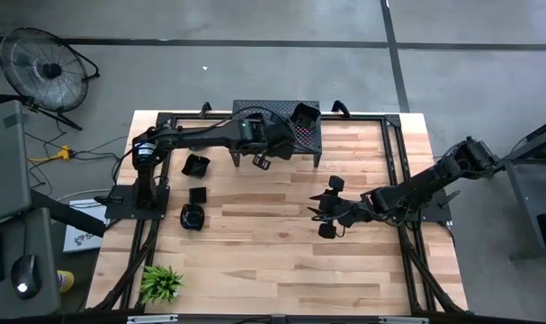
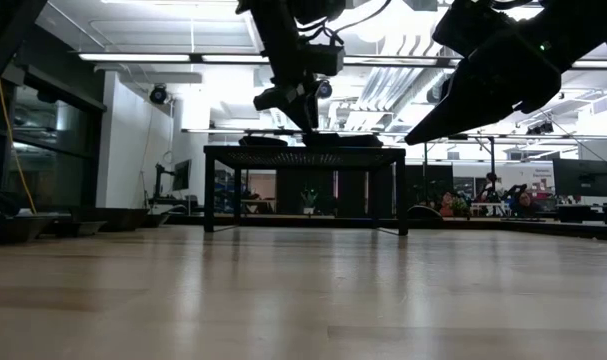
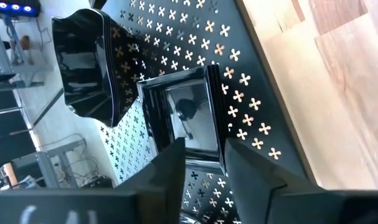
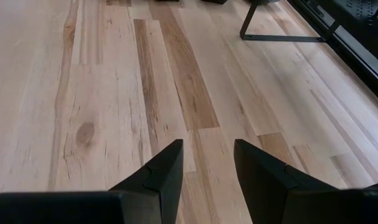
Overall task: Pick & Place Mini shaped plates
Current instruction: Adjust the black stacked square plate, then stack the black leaf-shaped plate on top of the black leaf-shaped plate on the shelf
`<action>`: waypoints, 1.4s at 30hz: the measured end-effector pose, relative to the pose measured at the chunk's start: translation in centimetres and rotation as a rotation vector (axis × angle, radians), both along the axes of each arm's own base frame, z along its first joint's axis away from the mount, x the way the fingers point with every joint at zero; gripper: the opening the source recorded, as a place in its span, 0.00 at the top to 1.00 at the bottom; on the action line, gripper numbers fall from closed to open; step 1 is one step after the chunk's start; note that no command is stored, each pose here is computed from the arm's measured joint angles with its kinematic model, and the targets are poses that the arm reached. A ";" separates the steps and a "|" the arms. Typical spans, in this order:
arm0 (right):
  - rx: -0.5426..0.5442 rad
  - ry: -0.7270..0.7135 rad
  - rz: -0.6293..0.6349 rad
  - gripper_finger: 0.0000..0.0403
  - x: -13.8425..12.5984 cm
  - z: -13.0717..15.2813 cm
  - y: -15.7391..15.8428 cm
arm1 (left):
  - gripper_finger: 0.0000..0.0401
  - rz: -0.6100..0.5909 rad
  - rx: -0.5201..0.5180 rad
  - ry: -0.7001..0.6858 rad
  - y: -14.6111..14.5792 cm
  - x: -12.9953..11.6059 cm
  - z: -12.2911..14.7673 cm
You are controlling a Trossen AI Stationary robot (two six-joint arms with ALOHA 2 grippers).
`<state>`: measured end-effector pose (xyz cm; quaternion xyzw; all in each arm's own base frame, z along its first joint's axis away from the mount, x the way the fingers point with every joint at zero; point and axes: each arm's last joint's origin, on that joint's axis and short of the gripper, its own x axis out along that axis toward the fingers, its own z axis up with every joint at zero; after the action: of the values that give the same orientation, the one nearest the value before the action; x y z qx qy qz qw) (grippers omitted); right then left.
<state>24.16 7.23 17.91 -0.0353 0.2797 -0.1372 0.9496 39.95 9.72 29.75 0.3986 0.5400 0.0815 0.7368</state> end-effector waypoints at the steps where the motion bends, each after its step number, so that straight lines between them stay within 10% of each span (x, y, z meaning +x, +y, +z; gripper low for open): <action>1: 0.000 0.000 0.000 0.66 0.0 0.0 0.0 | 0.71 0.000 0.001 0.000 0.0 0.0 0.0; 15: -0.090 -0.066 -0.144 0.66 0.1 0.4 -0.4 | 0.67 0.042 -0.028 0.025 -0.6 -3.3 3.0; 30: -0.181 -0.071 -0.166 0.66 1.4 1.1 -4.2 | 0.67 0.028 -0.113 0.019 -3.5 -5.0 -0.9; 42: -0.023 -0.154 0.020 0.66 2.4 1.8 -6.0 | 0.67 0.081 -0.092 -0.186 -9.2 -12.7 -2.2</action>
<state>26.59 1.22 19.73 -0.0384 0.2037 -0.1333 0.9692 27.24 0.51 27.54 0.3330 0.4883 0.1229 0.7972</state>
